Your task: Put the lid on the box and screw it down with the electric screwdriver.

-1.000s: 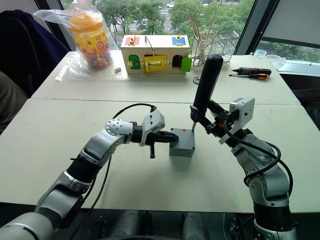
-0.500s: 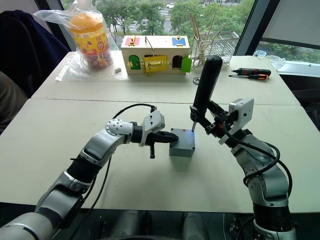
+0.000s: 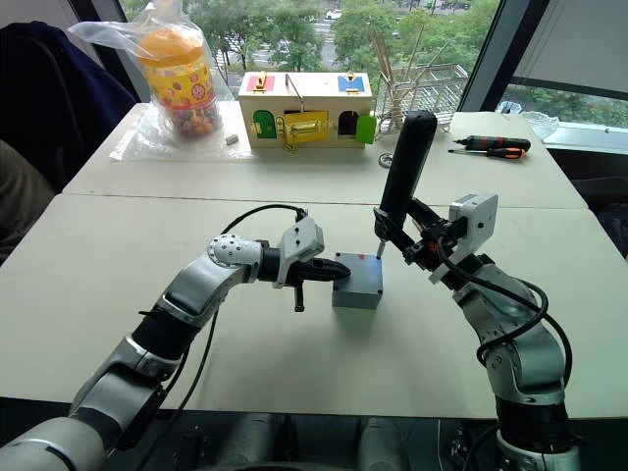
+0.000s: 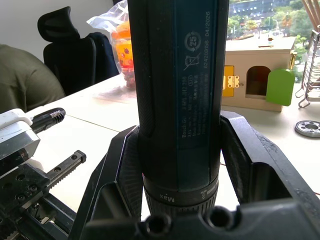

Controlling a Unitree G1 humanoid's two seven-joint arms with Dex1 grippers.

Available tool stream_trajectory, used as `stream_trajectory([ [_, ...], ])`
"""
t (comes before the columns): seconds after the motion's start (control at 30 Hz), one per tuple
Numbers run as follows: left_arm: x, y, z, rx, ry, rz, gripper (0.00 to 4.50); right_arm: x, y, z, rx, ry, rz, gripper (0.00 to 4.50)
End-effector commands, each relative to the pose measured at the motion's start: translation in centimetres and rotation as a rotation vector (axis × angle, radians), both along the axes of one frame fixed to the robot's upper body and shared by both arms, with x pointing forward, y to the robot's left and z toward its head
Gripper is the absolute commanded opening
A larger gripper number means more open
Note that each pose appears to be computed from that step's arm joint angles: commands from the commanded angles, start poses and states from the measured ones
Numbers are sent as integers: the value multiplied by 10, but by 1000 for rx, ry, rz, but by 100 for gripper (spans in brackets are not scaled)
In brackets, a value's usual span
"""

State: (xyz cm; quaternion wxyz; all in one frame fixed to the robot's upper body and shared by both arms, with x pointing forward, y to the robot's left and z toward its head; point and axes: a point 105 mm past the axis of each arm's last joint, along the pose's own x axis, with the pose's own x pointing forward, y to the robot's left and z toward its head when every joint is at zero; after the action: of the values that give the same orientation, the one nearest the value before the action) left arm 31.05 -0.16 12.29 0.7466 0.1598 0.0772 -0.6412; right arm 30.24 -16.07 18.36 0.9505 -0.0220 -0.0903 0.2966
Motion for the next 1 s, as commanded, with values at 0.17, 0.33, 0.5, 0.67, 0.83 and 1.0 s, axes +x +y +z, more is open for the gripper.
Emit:
stream_trajectory([
  [0.17, 0, -2, -3, 10, -4, 2, 0, 3, -2, -54, -35, 221, -3, 185],
  [0.33, 1, -2, -3, 6, -4, 4, 0, 5, -1, -40, -22, 176, -2, 185],
  [0.5, 2, -4, -2, 3, -7, 2, 0, 9, -2, 1, 11, 67, 3, 185],
  [0.67, 1, -1, 2, -13, -10, -1, 0, 2, -7, 73, 117, -71, 43, 185],
  [0.83, 0, 2, 18, -75, 1, 7, 0, 1, -30, 125, 204, -126, 3, 185],
  [1.0, 7, 4, 45, -181, 7, 74, 0, 25, -58, 142, 199, -37, -197, 185],
])
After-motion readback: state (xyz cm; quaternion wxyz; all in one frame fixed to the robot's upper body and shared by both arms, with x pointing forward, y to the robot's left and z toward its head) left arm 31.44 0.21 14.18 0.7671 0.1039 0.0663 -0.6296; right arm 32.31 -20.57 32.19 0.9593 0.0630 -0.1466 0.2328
